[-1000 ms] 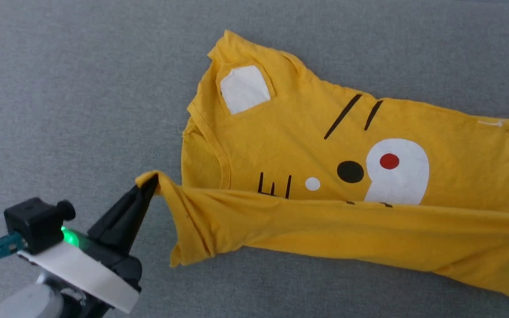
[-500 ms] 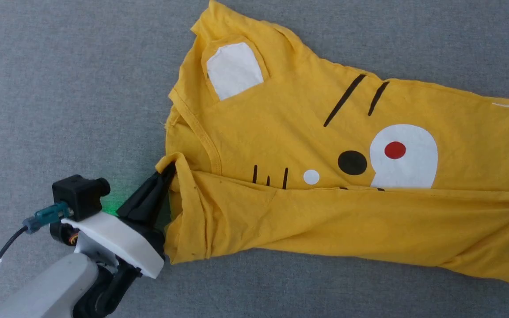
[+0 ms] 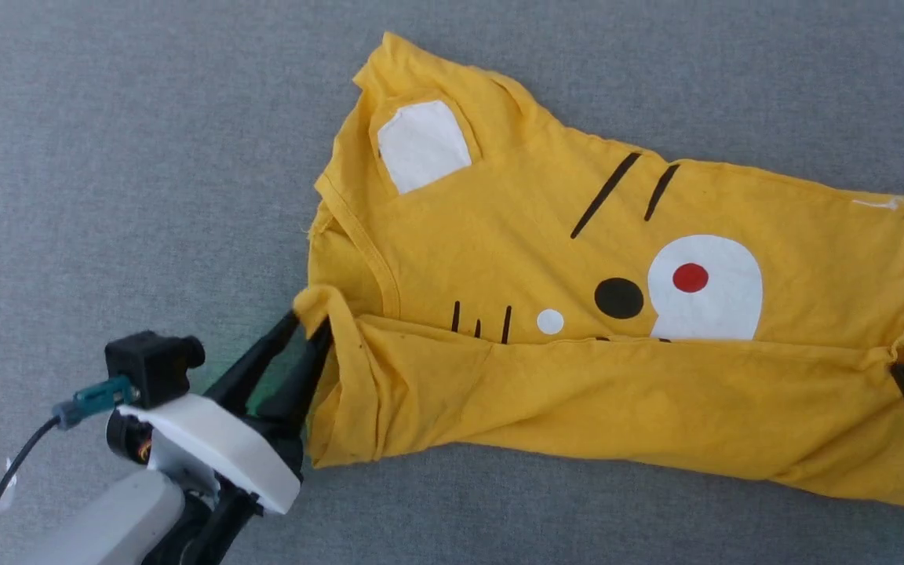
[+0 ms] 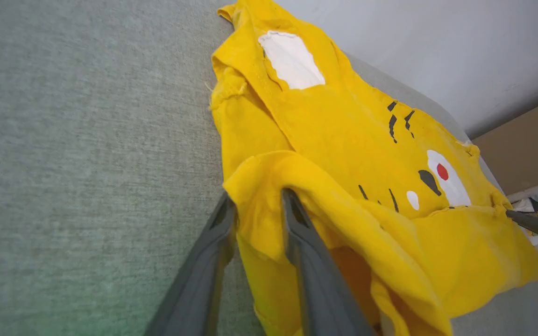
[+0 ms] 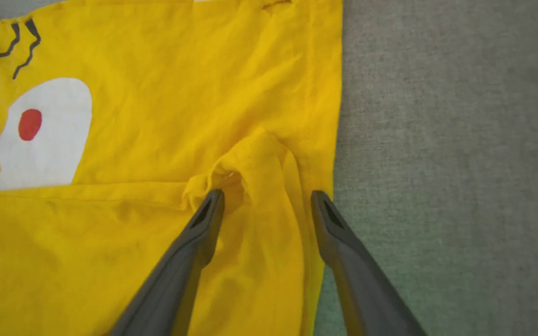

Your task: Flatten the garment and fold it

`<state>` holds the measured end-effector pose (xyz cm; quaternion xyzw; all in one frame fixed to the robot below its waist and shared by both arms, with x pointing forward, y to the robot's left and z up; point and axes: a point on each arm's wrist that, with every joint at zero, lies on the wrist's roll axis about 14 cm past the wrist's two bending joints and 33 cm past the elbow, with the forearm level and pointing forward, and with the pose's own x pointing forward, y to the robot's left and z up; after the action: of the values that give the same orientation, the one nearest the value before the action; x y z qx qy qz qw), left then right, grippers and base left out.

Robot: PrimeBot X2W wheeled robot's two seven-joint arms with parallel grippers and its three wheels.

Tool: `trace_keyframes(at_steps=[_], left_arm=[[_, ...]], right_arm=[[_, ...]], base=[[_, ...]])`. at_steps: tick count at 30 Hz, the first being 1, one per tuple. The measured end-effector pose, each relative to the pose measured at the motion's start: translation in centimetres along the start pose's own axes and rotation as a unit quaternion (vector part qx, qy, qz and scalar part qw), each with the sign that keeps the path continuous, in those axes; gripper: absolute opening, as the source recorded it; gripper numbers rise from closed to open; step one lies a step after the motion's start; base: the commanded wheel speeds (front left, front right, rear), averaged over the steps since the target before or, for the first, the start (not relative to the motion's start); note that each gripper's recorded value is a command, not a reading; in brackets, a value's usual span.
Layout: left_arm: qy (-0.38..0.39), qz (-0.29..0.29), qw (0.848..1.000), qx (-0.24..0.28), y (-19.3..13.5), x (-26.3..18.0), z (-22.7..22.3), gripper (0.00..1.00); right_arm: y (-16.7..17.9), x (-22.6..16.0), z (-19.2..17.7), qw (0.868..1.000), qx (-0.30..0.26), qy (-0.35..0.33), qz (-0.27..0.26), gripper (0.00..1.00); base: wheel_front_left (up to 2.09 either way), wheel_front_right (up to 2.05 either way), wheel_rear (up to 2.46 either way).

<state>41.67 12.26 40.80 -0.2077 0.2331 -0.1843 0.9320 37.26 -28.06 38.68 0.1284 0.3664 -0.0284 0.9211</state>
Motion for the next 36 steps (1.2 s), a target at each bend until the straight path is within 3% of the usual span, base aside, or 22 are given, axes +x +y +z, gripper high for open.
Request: trace_keyframes(at_steps=[8,14,16,25,30,36], left_arm=[[-0.076,0.027,0.997,0.007,-0.9,-3.0,3.5,1.0],[-0.207,0.086,0.974,0.038,-0.9,-6.1,9.0,1.0],[-0.227,0.104,0.968,0.035,-1.0,-7.3,9.0,1.0],[-0.264,0.181,0.941,0.112,-1.3,-10.6,7.2,1.0],[-0.257,0.167,0.946,0.105,-2.0,-10.3,5.9,1.0],[-0.164,0.109,0.976,0.094,-3.1,-8.7,2.3,1.0]], right_arm=[[1.1,-4.0,3.6,0.995,-0.003,-0.103,0.002,1.0],[1.5,-7.2,8.0,0.97,-0.038,-0.24,-0.028,1.0],[1.9,-7.7,8.1,0.964,-0.045,-0.262,-0.031,1.0],[2.4,-8.6,6.8,0.941,-0.054,-0.33,-0.053,1.0],[2.6,-8.0,5.9,0.941,-0.057,-0.329,-0.053,1.0],[3.1,-7.3,5.8,0.943,-0.059,-0.324,-0.047,1.0]], base=[[0.0,0.0,0.0],[0.0,0.0,0.0],[0.0,0.0,0.0],[0.0,0.0,0.0],[0.0,0.0,0.0],[0.0,0.0,0.0]])
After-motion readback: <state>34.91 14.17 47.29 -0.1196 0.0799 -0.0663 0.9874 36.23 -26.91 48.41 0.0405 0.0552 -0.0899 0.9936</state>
